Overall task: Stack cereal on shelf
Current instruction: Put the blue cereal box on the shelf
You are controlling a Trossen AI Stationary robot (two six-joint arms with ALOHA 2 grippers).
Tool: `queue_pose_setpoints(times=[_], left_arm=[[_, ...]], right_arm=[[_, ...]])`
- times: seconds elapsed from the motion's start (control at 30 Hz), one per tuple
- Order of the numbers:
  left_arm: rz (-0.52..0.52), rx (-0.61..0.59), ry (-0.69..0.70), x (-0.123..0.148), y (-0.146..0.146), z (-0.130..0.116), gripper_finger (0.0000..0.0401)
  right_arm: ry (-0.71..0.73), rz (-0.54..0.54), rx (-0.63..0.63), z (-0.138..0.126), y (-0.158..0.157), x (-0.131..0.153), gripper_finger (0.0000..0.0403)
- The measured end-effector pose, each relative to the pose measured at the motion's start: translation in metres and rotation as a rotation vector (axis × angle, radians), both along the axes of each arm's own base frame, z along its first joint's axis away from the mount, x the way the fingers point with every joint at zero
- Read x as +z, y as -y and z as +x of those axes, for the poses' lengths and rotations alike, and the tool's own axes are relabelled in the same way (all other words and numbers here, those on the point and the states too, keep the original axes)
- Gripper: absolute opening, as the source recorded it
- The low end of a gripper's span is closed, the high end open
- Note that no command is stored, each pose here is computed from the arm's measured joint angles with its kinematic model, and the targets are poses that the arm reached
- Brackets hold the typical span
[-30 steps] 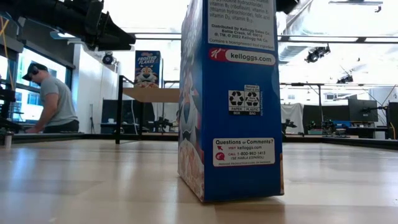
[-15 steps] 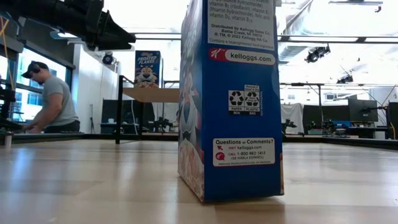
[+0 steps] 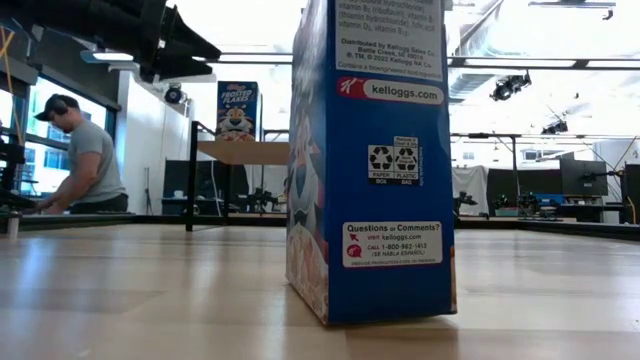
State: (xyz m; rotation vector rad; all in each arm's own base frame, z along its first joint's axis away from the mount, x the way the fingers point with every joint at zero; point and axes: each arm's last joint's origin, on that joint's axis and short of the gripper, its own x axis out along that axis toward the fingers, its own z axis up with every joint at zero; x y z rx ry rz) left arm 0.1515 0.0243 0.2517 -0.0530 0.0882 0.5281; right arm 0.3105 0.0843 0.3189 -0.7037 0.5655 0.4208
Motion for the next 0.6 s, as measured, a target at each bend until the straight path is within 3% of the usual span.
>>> queue_pose_setpoints(times=[0.23, 0.6], left_arm=[[0.044, -0.005, -0.013, 0.001, 0.0, 0.0, 0.0264], [0.004, -0.051, 0.042, 0.004, 0.001, 0.001, 0.0264]], right_arm=[[0.071, -0.096, 0.097, 0.004, 0.006, 0.004, 0.027], [0.166, -0.087, 0.173, 0.009, 0.008, 0.02, 0.027]])
